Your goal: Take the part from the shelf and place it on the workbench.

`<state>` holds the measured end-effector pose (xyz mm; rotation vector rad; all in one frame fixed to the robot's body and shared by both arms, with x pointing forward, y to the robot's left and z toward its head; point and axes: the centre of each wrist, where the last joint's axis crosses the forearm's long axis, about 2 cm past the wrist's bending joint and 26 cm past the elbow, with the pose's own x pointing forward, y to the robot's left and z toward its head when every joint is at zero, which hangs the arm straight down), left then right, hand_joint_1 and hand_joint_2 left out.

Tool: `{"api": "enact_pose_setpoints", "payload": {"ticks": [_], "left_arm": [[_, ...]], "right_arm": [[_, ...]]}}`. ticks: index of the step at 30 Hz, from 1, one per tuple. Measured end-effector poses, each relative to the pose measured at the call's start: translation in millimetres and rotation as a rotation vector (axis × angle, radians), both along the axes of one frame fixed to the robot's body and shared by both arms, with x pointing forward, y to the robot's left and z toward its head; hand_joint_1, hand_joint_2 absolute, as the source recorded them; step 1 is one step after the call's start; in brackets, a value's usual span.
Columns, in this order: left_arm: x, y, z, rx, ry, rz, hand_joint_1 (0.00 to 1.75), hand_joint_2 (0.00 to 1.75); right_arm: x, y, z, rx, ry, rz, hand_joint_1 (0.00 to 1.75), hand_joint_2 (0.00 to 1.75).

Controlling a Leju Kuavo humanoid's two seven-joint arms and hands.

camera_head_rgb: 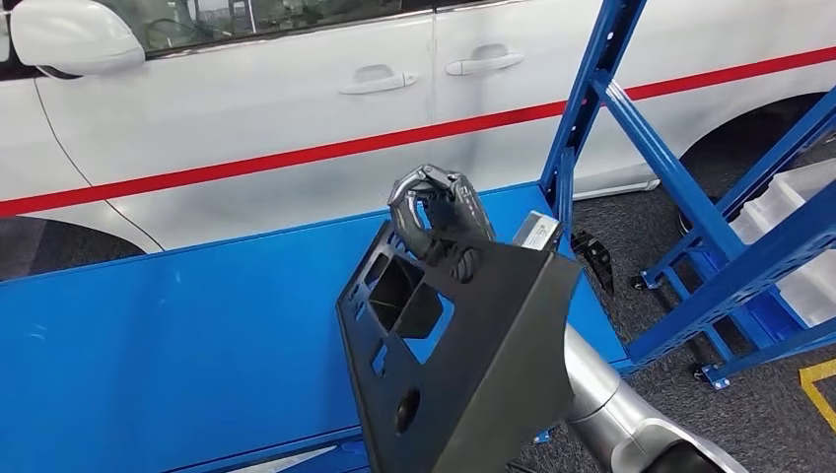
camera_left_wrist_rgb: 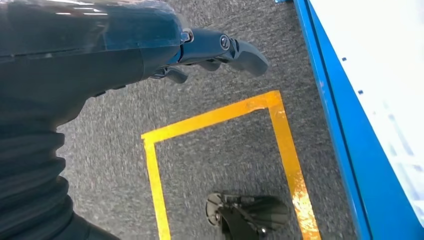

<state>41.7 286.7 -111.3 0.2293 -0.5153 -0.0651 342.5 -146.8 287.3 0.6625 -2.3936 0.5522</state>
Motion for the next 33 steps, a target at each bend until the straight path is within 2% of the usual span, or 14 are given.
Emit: {"api": "enact_pose_setpoints", "payload": {"ticks": [3, 17, 33], "left_arm": [[-0.2, -1.0, 0.0, 0.002, 0.005, 0.009, 0.0, 1.75], [0.7, -5.3, 0.3, 0.012, 0.038, -0.003, 0.0, 1.75], [2.4, -11.2, 0.7, 0.003, 0.058, 0.03, 0.0, 1.75]], "right_arm": [[-0.2, -3.1, 14.7, 0.025, -0.024, 0.012, 1.66, 1.75], [7.3, -34.1, 37.6, 0.068, -0.009, 0.014, 1.66, 1.75], [19.2, -44.2, 48.2, 0.024, -0.003, 0.023, 1.66, 1.75]]}}
